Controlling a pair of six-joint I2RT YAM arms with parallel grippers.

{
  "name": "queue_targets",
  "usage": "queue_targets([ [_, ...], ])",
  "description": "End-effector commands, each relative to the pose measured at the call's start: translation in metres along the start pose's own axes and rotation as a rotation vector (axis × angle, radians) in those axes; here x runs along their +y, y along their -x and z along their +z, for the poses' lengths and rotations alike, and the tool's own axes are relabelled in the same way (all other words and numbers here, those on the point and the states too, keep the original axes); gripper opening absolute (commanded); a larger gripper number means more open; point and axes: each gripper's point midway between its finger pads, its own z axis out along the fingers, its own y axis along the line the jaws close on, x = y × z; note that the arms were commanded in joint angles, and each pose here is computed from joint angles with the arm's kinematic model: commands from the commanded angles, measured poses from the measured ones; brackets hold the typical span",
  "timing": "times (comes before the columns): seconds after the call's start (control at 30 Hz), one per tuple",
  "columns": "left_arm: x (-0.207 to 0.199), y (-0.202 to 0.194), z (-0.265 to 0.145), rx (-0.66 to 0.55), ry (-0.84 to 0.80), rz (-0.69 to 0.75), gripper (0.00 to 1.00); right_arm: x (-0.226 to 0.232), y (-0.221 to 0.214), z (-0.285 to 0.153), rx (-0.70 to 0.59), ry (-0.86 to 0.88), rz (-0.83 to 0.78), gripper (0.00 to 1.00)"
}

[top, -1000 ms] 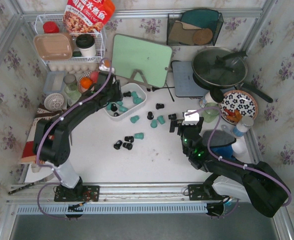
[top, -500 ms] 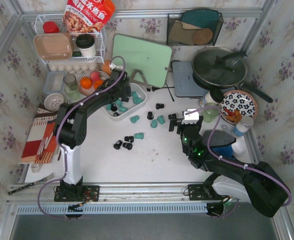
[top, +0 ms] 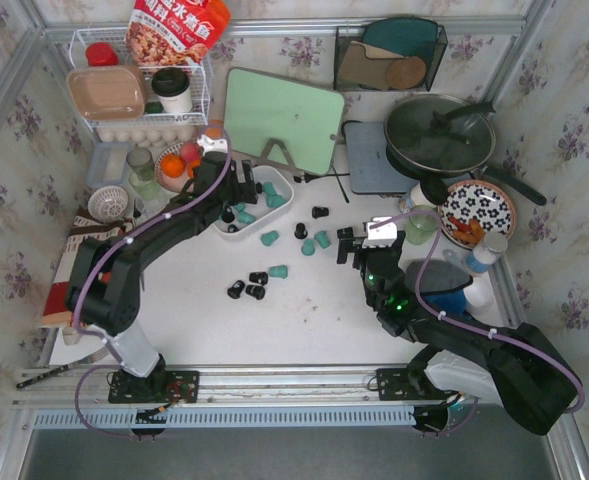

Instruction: Mix the coffee capsules in the storage basket

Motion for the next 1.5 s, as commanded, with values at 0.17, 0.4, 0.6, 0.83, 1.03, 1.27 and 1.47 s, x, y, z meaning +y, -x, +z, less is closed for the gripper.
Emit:
queue_targets([
  [0.17, 0.092, -0.057, -0.054, 0.121, 0.369, 0.104, 1.00, 0.015, -0.001, 0.004, 0.000, 0.063, 0.034, 1.00],
  [0.4, 0.116, -0.082, -0.079, 0.100, 0.438, 0.028, 1.00, 0.019, -0.007, 0.022, 0.088, 0.017, 0.004, 1.00],
  [0.6, 0.125, -0.070, -0.096, -0.042, 0.447, -0.074, 1.00, 0.016, -0.016, 0.046, 0.213, -0.065, 0.032, 1.00],
  [0.83, 0.145, -0.094, -0.092, -0.035, 0.525, -0.167, 1.00, 0.014, -0.040, 0.076, 0.368, -0.113, 0.016, 0.91],
  [1.03, 0.148, -0.106, -0.076, 0.055, 0.569, -0.147, 1.00, 0.023, -0.068, 0.096, 0.491, -0.112, -0.040, 0.82],
  [1.27, 0.170, -0.131, -0.063, 0.168, 0.612, -0.242, 1.00, 0.006, -0.097, 0.111, 0.580, -0.180, -0.082, 0.78],
  [1.47, 0.167, -0.137, -0.060, 0.117, 0.516, -0.316, 1.00, 0.007, -0.103, 0.114, 0.596, -0.170, -0.079, 0.76],
])
